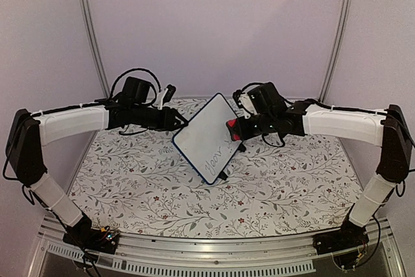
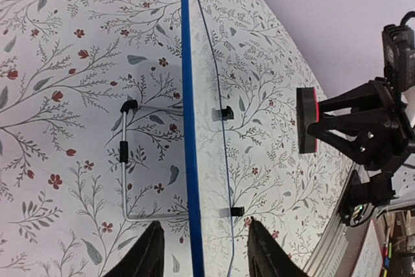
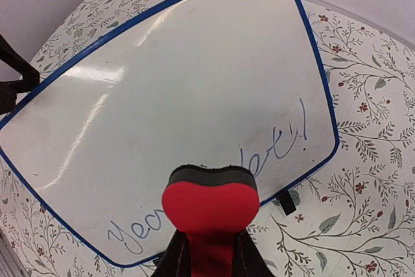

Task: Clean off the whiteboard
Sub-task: Erase the whiteboard at the center of the board.

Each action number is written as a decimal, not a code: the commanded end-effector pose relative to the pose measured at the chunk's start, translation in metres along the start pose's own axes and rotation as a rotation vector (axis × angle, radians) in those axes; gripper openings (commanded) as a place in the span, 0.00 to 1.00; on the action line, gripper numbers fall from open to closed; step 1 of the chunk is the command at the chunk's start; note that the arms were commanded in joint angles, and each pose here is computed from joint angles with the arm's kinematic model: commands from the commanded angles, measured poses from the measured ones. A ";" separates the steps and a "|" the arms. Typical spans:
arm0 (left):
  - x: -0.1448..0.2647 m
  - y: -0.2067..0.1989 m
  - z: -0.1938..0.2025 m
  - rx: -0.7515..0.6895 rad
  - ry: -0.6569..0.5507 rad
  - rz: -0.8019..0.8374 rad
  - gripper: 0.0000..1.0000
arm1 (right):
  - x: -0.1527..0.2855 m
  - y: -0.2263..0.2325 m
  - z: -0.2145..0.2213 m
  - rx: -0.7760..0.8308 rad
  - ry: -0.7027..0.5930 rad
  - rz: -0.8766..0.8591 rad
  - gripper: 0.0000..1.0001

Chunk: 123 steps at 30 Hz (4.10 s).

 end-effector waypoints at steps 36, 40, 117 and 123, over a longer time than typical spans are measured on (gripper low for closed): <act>0.022 0.007 0.035 -0.013 0.029 0.041 0.35 | -0.057 0.122 -0.030 0.316 0.040 -0.249 0.03; 0.023 0.007 0.033 -0.008 0.025 0.048 0.30 | -0.060 0.119 -0.039 0.313 0.028 -0.202 0.03; 0.046 0.011 0.016 0.040 -0.049 0.164 0.33 | -0.034 0.137 0.025 0.317 0.154 -0.214 0.03; 0.043 0.016 0.016 0.053 -0.048 0.137 0.33 | -0.034 0.135 0.033 0.314 0.170 -0.209 0.03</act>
Point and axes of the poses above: each gripper's point midway between its finger pads, its own x axis back along the fingers, its own y axis along the line the jaws close on, z = x × y, the point moved 7 cm from there along x, back along the fingers, and after that the axes turned 15 degrees about x, right-handed, at the moved point
